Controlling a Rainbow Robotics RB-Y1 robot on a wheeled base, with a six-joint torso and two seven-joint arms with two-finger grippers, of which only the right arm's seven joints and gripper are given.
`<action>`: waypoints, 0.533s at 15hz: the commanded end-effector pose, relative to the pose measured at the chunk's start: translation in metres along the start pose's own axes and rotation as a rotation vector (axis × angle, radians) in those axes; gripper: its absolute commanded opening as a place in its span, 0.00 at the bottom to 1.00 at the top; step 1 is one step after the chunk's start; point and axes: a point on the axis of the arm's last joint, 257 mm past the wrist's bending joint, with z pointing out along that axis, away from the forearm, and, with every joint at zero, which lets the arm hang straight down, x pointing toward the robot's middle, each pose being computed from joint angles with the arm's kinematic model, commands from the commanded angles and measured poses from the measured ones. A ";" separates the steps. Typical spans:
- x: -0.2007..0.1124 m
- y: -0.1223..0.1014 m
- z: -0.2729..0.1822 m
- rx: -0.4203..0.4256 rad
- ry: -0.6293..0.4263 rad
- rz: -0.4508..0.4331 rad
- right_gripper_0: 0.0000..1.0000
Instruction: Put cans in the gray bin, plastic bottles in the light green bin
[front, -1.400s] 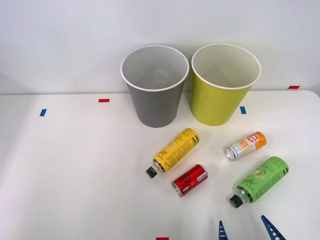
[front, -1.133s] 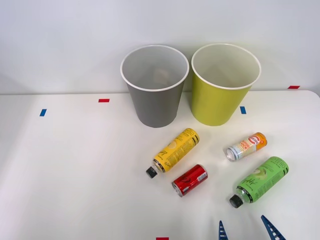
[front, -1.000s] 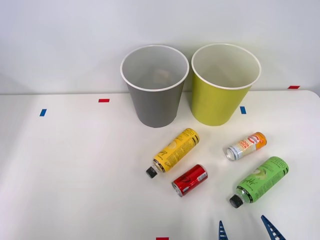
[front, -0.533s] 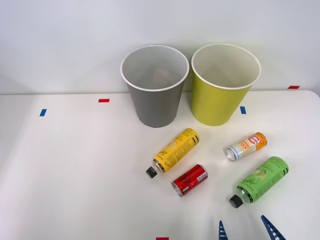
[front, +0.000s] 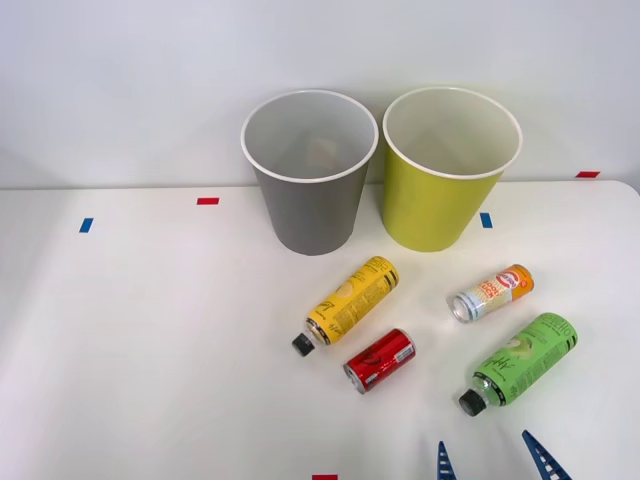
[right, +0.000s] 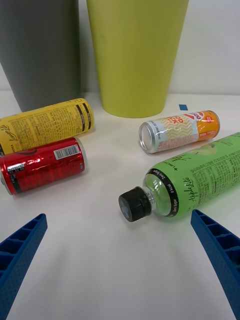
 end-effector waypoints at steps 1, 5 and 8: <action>0.000 0.000 0.000 0.000 0.000 0.000 1.00; 0.000 0.000 0.000 0.000 0.000 0.000 1.00; 0.000 0.000 0.000 0.000 0.000 0.000 1.00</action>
